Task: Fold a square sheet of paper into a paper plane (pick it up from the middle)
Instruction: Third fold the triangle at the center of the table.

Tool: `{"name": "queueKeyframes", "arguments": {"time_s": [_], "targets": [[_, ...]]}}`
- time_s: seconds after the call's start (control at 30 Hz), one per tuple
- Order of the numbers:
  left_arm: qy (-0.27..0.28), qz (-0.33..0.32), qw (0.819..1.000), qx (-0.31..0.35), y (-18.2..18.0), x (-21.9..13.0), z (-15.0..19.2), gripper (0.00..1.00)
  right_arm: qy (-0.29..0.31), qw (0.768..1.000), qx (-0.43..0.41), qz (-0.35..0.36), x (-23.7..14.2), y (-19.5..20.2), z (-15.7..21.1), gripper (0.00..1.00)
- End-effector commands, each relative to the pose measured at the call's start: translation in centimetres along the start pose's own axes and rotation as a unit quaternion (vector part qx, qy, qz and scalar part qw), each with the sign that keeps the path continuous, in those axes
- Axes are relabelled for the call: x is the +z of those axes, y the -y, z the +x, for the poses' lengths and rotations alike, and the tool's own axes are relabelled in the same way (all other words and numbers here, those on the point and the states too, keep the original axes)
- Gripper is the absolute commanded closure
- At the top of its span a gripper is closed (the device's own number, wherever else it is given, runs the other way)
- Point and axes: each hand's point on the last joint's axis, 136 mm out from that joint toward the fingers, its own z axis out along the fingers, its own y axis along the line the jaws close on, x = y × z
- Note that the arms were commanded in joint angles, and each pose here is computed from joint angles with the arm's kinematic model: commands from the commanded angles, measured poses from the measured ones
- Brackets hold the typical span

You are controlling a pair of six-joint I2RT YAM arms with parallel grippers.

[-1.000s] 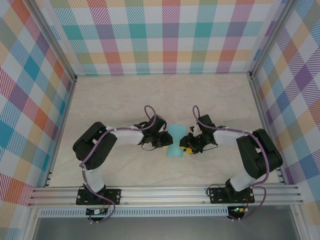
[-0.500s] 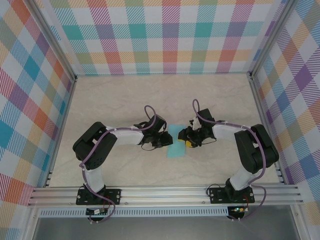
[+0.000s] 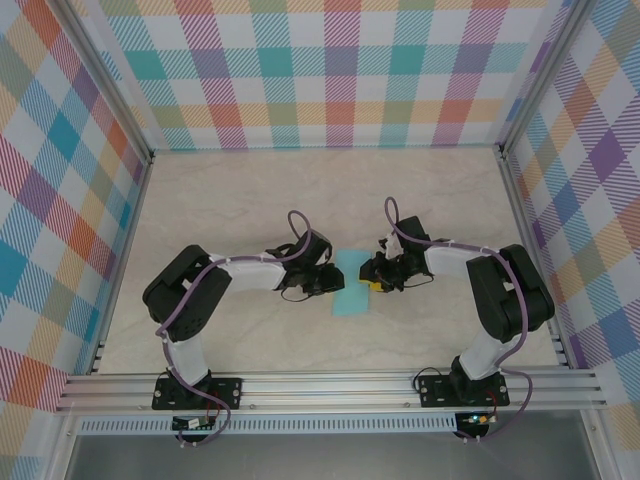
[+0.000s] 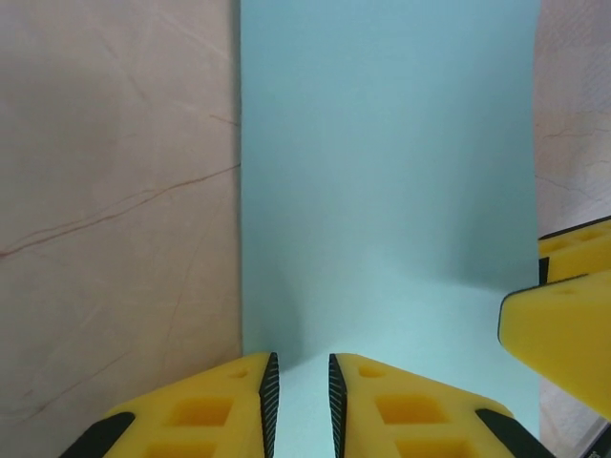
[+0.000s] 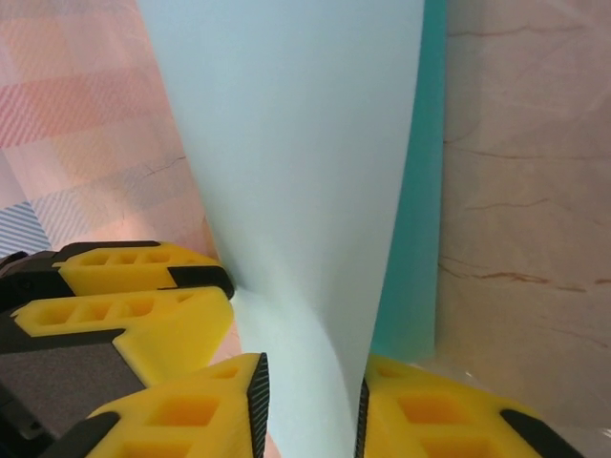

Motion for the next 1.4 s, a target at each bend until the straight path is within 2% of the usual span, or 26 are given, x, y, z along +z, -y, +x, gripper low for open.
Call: {"name": "queueKeyframes", "arguments": {"time_s": [0.0, 0.17, 0.37, 0.63, 0.73, 0.9, 1.13, 1.37], "targets": [[0.014, -0.009, 0.999, 0.031, 0.5, -1.8, 0.4, 0.75, -0.002, 1.0, -0.016, -0.006, -0.1, -0.5, -0.3, 0.75], [0.028, -0.02, 0.998, 0.053, 0.3, -3.5, 0.3, 0.68, -0.003, 1.0, -0.011, -0.016, 0.2, -0.3, -0.1, 0.82], [0.06, -0.025, 0.995, 0.072, 0.6, -5.3, 0.6, 0.62, -0.005, 1.0, -0.005, -0.023, 0.4, -0.3, 0.0, 0.86], [0.106, -0.058, 0.982, 0.146, 1.0, -7.6, 2.8, 0.47, -0.015, 1.0, 0.004, -0.021, 0.2, -0.7, 0.0, 0.91], [0.109, -0.081, 0.971, 0.197, 1.1, -7.8, 4.2, 0.41, -0.018, 1.0, 0.007, -0.023, 0.1, -1.0, 0.1, 0.92], [0.083, -0.135, 0.941, 0.299, 1.4, -7.1, 6.8, 0.38, -0.023, 0.999, 0.012, -0.031, -0.1, -1.6, 0.0, 0.92], [0.049, -0.153, 0.9, 0.404, 4.3, -4.5, 9.1, 0.35, -0.027, 0.999, 0.02, -0.027, -0.1, -1.4, 0.1, 0.91], [0.039, -0.238, 0.839, 0.488, 5.1, -1.6, 9.5, 0.34, -0.03, 0.999, 0.023, -0.022, 0.0, -1.3, 0.2, 0.9]]}}
